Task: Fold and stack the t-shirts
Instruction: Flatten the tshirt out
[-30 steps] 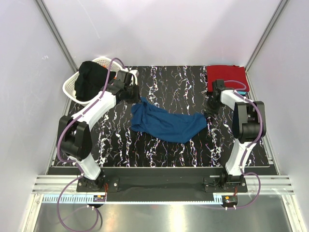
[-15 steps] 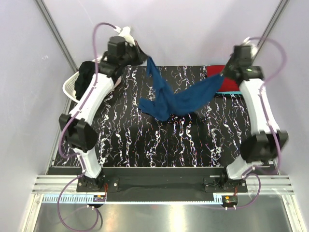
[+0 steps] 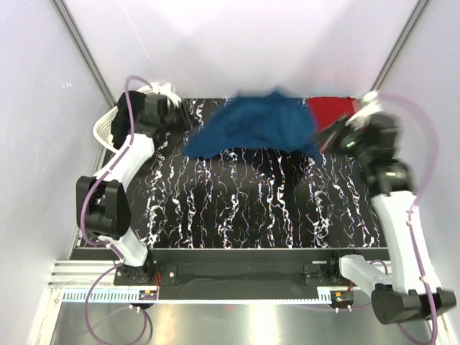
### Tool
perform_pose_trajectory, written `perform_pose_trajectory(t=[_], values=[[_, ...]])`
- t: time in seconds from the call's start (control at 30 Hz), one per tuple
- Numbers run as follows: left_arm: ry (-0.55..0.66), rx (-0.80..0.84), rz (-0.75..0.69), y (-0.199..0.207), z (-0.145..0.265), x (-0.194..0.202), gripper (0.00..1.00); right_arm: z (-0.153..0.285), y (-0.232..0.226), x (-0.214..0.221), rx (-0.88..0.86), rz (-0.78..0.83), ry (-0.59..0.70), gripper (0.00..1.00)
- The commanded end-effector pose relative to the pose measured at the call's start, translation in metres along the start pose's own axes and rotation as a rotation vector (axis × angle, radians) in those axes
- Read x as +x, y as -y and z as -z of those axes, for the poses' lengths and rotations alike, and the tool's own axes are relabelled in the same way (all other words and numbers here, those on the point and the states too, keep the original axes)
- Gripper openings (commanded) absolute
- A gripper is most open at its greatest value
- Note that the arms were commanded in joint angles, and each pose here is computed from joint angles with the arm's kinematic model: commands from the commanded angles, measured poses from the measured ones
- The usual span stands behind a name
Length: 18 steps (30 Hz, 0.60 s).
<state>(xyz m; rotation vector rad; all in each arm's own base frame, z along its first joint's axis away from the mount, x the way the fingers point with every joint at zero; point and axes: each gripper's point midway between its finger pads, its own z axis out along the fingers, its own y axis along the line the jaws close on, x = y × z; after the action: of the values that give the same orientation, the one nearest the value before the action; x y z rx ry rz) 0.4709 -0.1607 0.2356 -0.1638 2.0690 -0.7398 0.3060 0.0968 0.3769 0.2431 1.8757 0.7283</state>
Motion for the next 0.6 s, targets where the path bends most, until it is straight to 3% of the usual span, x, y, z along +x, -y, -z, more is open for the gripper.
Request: perform_pose_trajectory(t=[0.0,0.2,0.4,0.5,0.53,0.57], values=[[-0.109,-0.081,-0.011,-0.020,0.017,0.042,0.37,-0.013,-0.003,0.111,-0.156,-0.118,-0.347,0.00],[-0.195,-0.073,-0.105,-0.009,0.052,0.104,0.46,-0.029,0.019,0.214,-0.108,-0.136,-0.558,0.00],[-0.290,0.161,-0.058,0.039,0.089,0.174,0.56,-0.039,0.008,0.243,-0.120,-0.124,-0.608,0.01],[-0.289,0.190,-0.059,0.047,0.101,0.195,0.57,-0.040,0.000,0.252,-0.124,-0.118,-0.636,0.17],[-0.292,0.221,-0.077,0.056,0.105,0.204,0.57,-0.041,0.000,0.251,-0.113,-0.126,-0.635,0.25],[-0.292,0.233,-0.083,0.060,0.106,0.209,0.58,-0.042,0.004,0.246,-0.077,-0.133,-0.602,0.40]])
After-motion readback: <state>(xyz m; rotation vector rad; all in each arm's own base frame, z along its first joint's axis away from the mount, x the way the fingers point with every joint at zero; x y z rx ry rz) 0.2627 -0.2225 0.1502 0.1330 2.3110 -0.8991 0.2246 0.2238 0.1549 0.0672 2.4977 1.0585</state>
